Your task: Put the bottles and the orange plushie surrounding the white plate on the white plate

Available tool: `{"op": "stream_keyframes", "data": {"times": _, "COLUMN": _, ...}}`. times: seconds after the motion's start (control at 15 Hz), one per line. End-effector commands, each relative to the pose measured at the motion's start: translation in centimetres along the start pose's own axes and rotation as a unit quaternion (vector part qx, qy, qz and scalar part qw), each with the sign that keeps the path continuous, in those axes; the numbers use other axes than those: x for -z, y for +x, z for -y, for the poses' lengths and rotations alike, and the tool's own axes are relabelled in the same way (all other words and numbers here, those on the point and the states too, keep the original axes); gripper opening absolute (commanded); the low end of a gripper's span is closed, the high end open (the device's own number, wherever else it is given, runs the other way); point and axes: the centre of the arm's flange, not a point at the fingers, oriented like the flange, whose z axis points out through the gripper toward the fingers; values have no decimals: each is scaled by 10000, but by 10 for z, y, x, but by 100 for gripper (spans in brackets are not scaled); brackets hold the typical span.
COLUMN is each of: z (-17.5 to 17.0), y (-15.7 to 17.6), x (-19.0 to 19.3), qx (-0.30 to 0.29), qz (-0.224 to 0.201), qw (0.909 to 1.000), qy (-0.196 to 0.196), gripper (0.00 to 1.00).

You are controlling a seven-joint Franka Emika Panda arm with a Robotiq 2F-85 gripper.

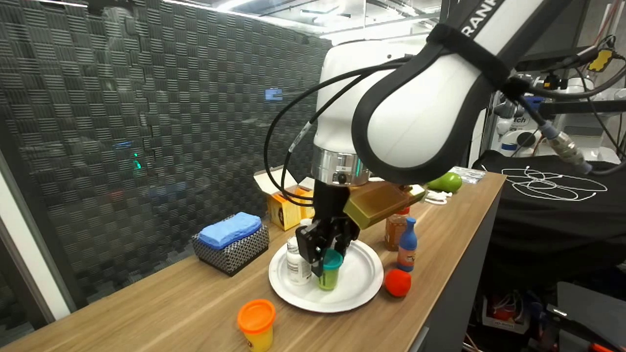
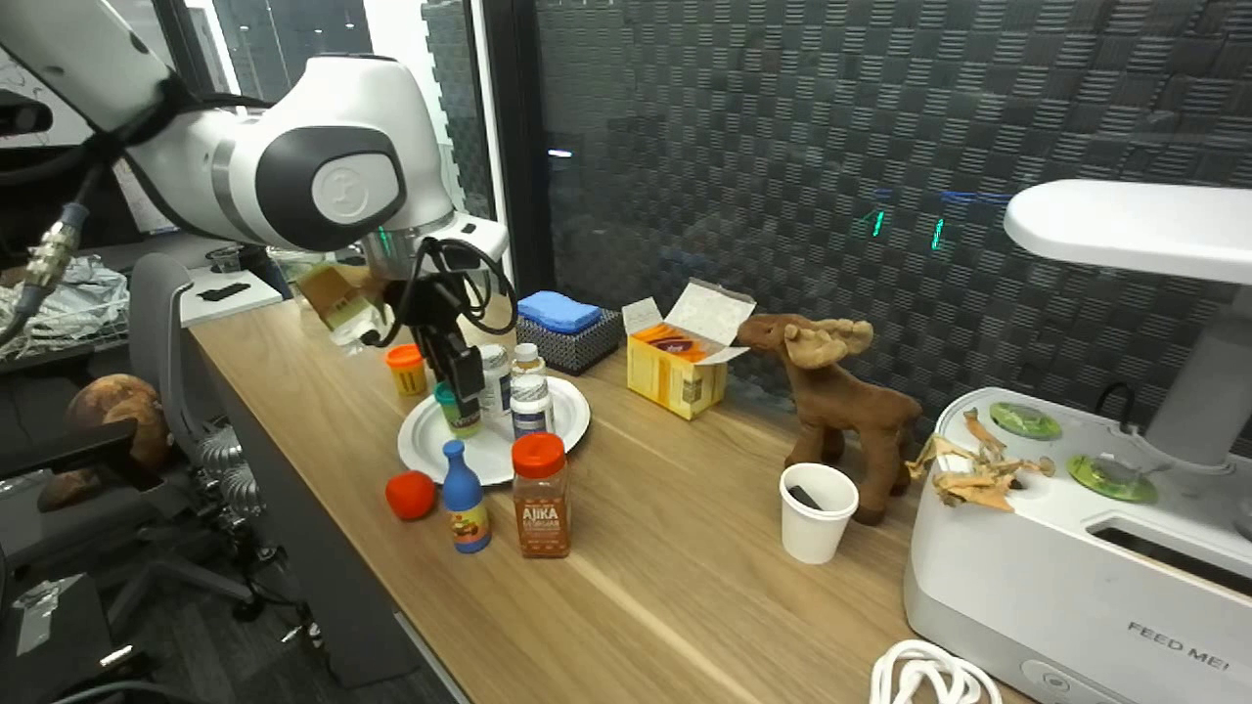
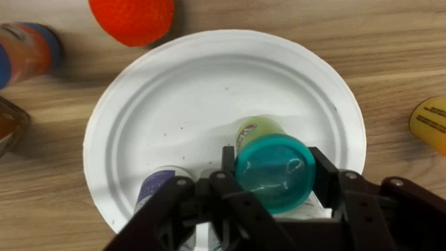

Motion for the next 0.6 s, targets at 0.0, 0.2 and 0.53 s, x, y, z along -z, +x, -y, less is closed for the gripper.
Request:
{"op": "stream_keyframes", "data": {"times": 0.0, "z": 11, "y": 11, "x": -4, "qx": 110, "qz": -2, "qw": 9998, "qy": 158, "gripper": 28}}
{"op": "stream_keyframes", "data": {"times": 0.2, "z": 16, "y": 5, "x": -7, "qx": 224, "qz": 100, "qw": 9996, "qy": 164, "gripper": 28}}
{"op": "stream_keyframes", "data": {"times": 0.53, "z": 20, "y": 1, "x": 7, "qx": 409, "qz": 32, "qw": 9991, "qy": 64, "gripper": 82}}
